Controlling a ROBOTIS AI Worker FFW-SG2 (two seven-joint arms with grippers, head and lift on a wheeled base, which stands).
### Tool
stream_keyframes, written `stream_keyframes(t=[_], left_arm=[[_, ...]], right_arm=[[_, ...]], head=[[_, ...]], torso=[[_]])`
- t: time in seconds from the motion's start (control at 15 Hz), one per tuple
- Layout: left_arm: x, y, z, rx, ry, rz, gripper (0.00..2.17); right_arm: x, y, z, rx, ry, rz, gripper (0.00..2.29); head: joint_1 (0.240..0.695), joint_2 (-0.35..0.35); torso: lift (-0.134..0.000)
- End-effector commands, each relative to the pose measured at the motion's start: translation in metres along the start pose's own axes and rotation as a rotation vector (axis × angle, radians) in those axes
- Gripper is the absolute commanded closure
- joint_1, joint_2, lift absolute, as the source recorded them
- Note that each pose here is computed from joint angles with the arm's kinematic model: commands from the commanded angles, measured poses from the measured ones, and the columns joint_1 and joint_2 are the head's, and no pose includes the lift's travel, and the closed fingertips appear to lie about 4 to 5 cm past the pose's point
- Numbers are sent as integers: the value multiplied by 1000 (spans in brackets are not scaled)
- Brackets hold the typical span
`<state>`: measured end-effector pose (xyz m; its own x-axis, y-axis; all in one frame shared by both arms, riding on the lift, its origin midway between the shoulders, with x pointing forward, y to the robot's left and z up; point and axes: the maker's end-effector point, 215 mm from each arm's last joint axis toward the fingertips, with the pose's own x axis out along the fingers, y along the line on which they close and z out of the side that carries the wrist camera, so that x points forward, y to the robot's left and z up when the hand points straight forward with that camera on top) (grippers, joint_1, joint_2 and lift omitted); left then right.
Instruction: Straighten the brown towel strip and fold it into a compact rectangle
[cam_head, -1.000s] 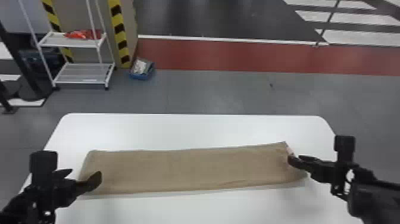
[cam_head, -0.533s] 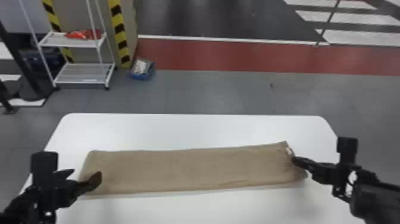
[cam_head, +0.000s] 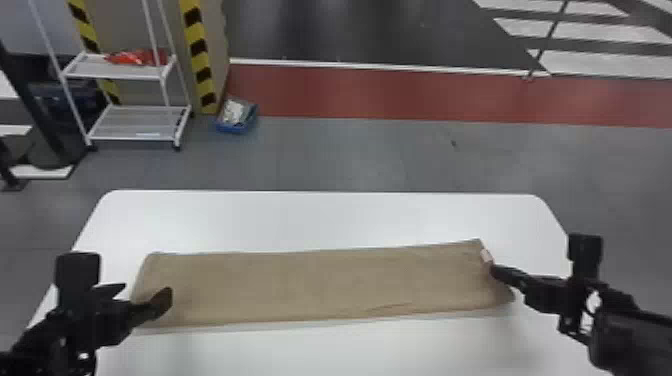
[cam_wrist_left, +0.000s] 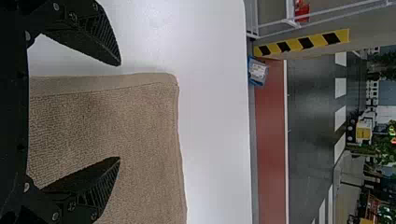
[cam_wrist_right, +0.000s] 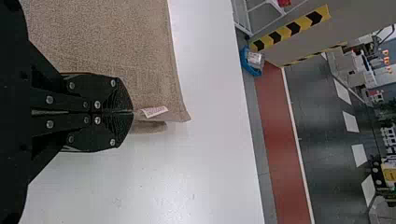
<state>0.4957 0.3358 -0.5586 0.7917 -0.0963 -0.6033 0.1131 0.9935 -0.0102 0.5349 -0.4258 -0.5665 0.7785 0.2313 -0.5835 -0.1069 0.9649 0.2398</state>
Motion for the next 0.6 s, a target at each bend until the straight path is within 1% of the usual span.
stream_keyframes(t=[0.0, 0.27, 0.33, 0.47, 0.53], left_arm=[[9, -2, -2, 4, 16, -5, 232], [11, -3, 3, 20, 2, -3, 1028], [10, -3, 3, 21, 4, -4, 1085], [10, -3, 4, 21, 3, -4, 1089], [10, -3, 4, 22, 3, -5, 1214]], right_arm=[[-1, 0, 2, -3, -5, 5, 1180], [-4, -6, 5, -8, -9, -3, 1180], [-5, -8, 5, -8, -9, -5, 1180], [-6, -10, 6, -7, -11, -8, 1180], [-6, -9, 5, -6, -11, -5, 1180]], head=[[695, -96], [695, -102], [695, -104], [695, -107], [695, -109]], torso=[[0], [0], [0], [0], [0]])
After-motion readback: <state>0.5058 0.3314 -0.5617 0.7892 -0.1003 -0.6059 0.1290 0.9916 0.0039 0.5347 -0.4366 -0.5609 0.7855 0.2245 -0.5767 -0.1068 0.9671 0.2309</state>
